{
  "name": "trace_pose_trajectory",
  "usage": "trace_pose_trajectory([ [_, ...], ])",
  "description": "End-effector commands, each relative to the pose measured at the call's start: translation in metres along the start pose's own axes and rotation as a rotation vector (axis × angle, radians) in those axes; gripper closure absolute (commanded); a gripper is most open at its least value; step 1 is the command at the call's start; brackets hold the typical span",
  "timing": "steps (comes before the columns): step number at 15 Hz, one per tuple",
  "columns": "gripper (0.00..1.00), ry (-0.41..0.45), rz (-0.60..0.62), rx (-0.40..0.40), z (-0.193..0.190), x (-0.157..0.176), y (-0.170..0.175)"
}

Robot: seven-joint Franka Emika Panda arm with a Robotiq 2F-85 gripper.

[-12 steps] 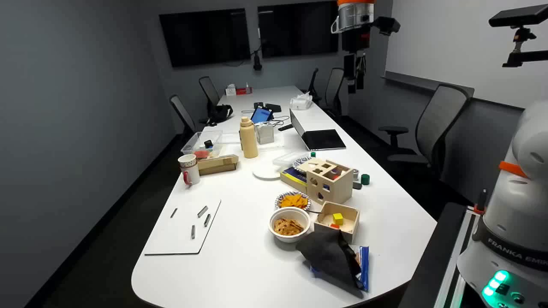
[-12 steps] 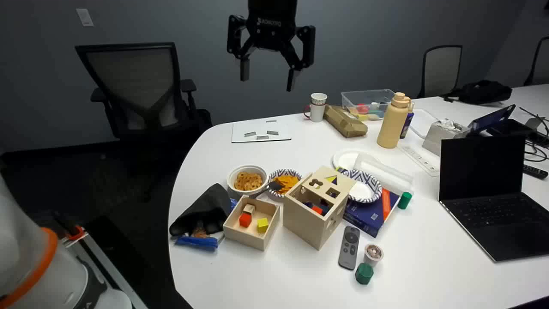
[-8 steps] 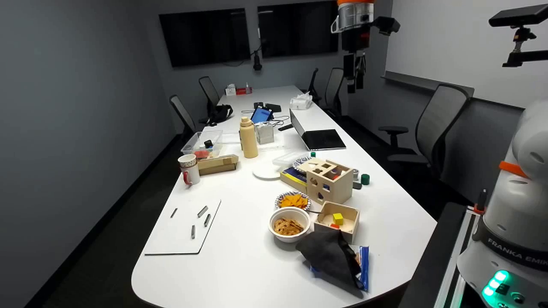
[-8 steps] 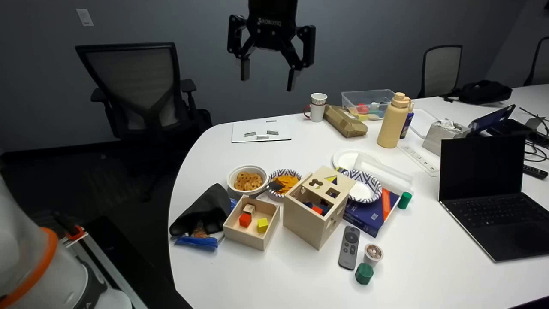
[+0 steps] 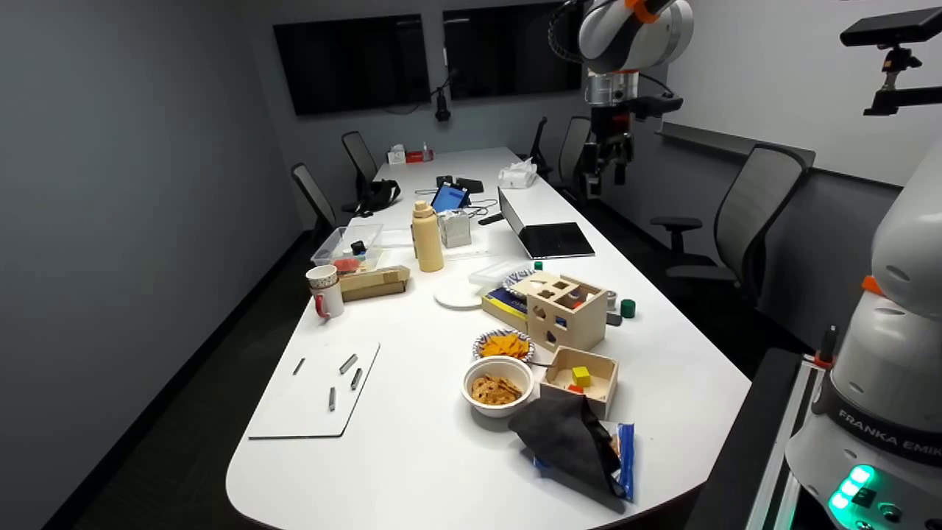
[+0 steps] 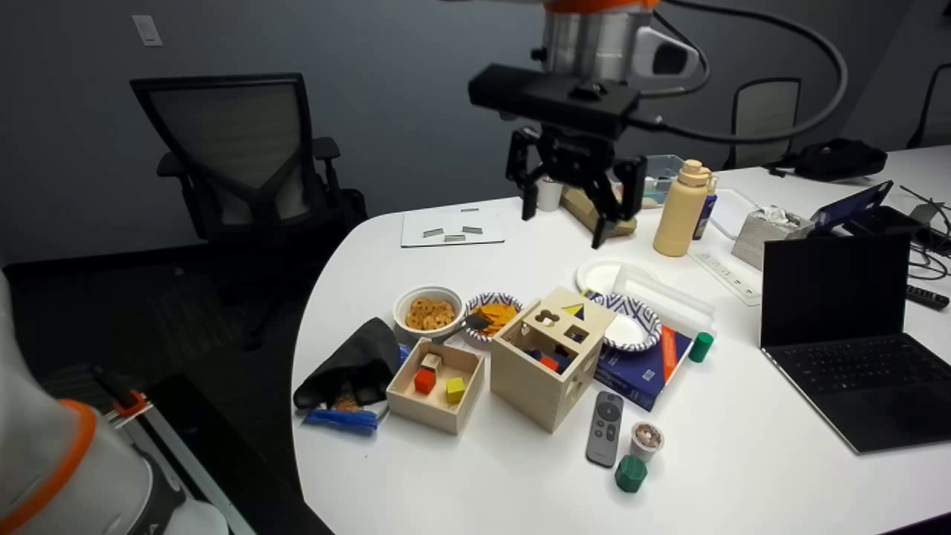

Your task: Press the button on the remote

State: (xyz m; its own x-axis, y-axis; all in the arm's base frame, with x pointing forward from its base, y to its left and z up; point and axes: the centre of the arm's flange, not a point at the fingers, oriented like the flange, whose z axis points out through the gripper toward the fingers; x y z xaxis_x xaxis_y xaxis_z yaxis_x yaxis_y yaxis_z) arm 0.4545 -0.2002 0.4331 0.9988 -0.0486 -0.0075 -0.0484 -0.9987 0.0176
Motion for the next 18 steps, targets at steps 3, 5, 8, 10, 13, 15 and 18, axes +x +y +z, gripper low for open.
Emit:
trace_pose_trajectory([
  [3,0.00,0.048,0.173,-0.014,0.086,0.039,0.089],
  [5,0.00,0.058,0.218,0.009,0.118,0.051,0.111],
  [8,0.00,0.064,0.289,0.073,0.157,0.066,0.127],
  [10,0.25,0.054,0.361,0.091,0.175,0.072,0.132],
  [13,0.44,0.060,0.432,0.066,0.194,0.077,0.137],
  [15,0.58,0.061,0.482,0.066,0.205,0.082,0.139],
  [18,0.83,0.049,0.549,0.072,0.218,0.087,0.131],
])
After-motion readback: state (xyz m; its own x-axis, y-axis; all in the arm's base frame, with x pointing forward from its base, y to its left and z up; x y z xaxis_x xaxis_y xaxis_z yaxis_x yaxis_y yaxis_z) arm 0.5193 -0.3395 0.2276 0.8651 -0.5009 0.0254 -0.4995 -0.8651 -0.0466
